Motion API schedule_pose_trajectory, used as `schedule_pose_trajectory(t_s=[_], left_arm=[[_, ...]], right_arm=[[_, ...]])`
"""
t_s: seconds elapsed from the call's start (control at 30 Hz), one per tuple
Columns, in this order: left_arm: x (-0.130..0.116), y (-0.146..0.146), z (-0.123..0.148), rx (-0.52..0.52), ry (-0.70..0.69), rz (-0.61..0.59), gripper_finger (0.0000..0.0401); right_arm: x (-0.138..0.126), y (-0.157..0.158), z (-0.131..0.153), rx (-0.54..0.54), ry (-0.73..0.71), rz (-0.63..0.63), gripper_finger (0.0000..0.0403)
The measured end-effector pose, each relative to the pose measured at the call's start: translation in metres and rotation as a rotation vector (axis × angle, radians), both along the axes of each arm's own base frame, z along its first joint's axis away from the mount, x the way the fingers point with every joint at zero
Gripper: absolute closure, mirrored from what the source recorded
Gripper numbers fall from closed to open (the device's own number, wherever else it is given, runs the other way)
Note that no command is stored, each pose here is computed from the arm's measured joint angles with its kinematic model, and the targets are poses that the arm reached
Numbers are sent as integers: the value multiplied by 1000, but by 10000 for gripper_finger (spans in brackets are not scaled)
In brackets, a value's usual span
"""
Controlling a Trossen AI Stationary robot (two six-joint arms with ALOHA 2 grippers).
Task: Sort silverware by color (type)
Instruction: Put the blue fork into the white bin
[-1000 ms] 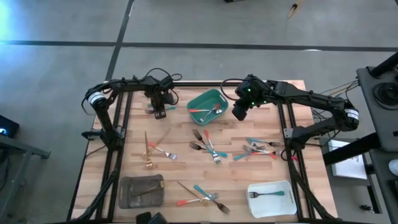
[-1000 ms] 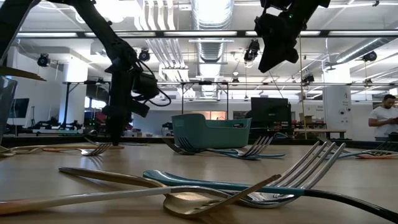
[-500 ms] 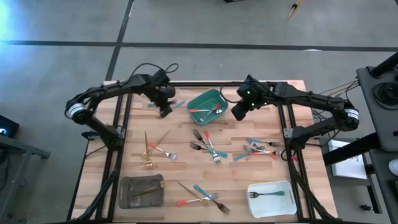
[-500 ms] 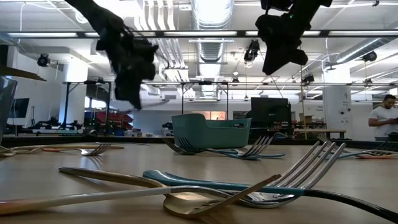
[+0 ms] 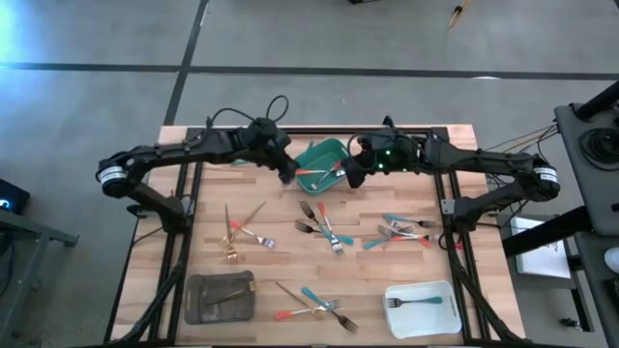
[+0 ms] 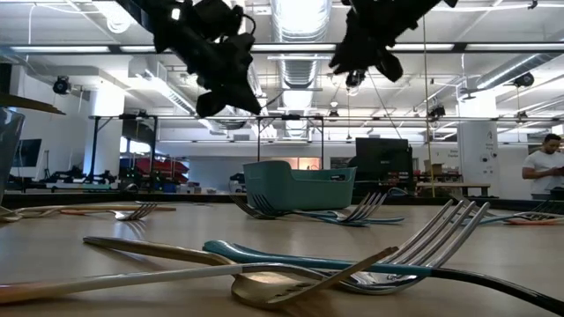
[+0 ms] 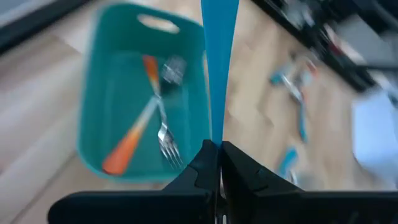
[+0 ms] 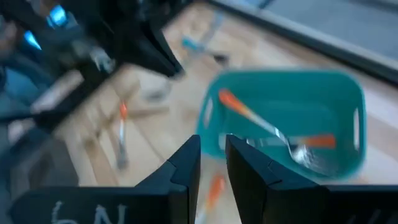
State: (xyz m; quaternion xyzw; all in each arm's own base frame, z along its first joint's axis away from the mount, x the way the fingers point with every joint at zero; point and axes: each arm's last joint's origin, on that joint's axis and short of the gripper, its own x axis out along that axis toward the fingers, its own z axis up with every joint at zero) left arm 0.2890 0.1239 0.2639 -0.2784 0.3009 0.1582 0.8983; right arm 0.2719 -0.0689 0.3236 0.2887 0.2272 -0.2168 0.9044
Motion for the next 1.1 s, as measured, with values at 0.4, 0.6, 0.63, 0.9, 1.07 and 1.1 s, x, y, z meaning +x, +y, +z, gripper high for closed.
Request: schedule_pose_trajectory(t_s=[0.4,0.6,0.63,0.9,1.07,1.1], left_arm=[[21,-22,12,45,-163,368,401],[32,-31,22,40,-269,337,401],[33,-32,23,42,-269,332,401],[33,-33,23,32,-267,307,401],[34,-35,22,28,-266,293,401],[34,-35,22,28,-265,293,401]], right_arm=[[10,-9,14,-74,-211,-214,273],[29,-14,3,-36,-266,-268,260],[32,-15,0,-35,-264,-268,260],[53,-27,-8,51,-300,-334,268],[62,-31,-7,51,-298,-336,265],[62,-31,-6,50,-302,-338,264]])
